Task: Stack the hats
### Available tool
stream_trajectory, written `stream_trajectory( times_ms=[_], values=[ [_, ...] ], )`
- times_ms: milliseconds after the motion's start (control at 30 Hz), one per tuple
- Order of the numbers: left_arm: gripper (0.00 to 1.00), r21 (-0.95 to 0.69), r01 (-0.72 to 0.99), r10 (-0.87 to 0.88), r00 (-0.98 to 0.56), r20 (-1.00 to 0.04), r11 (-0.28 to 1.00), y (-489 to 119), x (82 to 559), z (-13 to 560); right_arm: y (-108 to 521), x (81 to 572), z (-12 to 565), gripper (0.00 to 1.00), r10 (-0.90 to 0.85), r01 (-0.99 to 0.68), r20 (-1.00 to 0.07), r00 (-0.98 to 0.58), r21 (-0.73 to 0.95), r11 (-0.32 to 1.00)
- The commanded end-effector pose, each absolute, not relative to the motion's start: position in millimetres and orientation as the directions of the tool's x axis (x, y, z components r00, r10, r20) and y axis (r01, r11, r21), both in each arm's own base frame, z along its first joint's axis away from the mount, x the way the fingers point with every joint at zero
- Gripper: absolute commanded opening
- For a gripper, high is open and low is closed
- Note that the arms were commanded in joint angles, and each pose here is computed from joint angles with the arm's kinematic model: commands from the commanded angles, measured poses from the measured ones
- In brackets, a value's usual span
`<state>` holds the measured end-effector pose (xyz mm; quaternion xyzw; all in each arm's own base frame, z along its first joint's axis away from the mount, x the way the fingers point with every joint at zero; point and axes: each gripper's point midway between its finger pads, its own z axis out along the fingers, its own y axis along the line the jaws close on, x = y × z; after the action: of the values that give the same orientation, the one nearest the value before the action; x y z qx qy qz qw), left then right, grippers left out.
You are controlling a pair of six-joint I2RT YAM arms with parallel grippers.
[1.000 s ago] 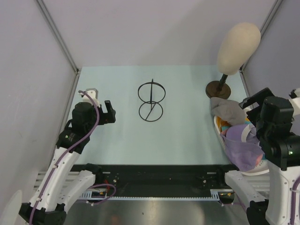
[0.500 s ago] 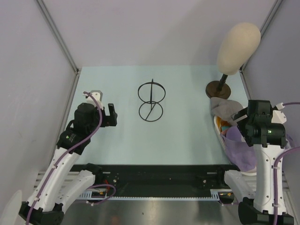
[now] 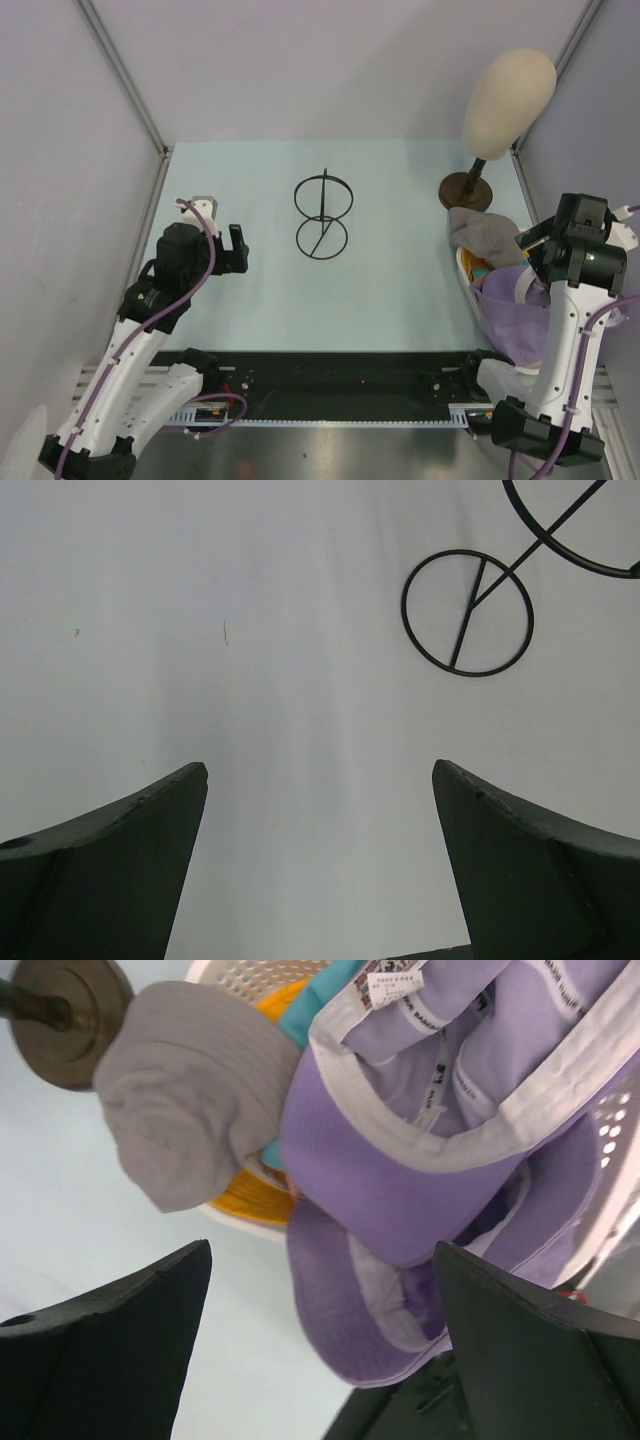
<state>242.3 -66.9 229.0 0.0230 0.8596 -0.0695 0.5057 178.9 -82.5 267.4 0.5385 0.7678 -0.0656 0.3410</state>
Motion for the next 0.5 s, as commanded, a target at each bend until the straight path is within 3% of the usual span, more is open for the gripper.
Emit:
stream_trajectory(
  times_ms=[0, 167, 333, 467],
  values=[
    [1.00, -0.108, 0.122, -0.042, -0.449, -0.892, 0.987, -70, 245, 246, -95, 153, 262, 0.97, 0.680, 0.849, -0.626, -0.383, 0.051, 0.525],
    [1.00, -0.123, 0.123, -0.054, -0.452, -0.890, 0.985, -73, 247, 242, -102, 185, 250, 0.92, 0.565, 0.740, -0.630, -0.533, -0.024, 0.672],
    [1.00, -0.125, 0.115, -0.060, -0.453, -0.889, 0.985, -75, 254, 245, -83, 240, 253, 0.90, 0.408, 0.547, -0.712, -0.572, 0.040, 0.836],
    [1.00, -0.104, 0.075, -0.061, -0.433, -0.899, 0.992, -68, 261, 256, -71, 270, 227, 0.88, 0.357, 0.438, -0.685, -0.635, 0.061, 0.897]
  ],
)
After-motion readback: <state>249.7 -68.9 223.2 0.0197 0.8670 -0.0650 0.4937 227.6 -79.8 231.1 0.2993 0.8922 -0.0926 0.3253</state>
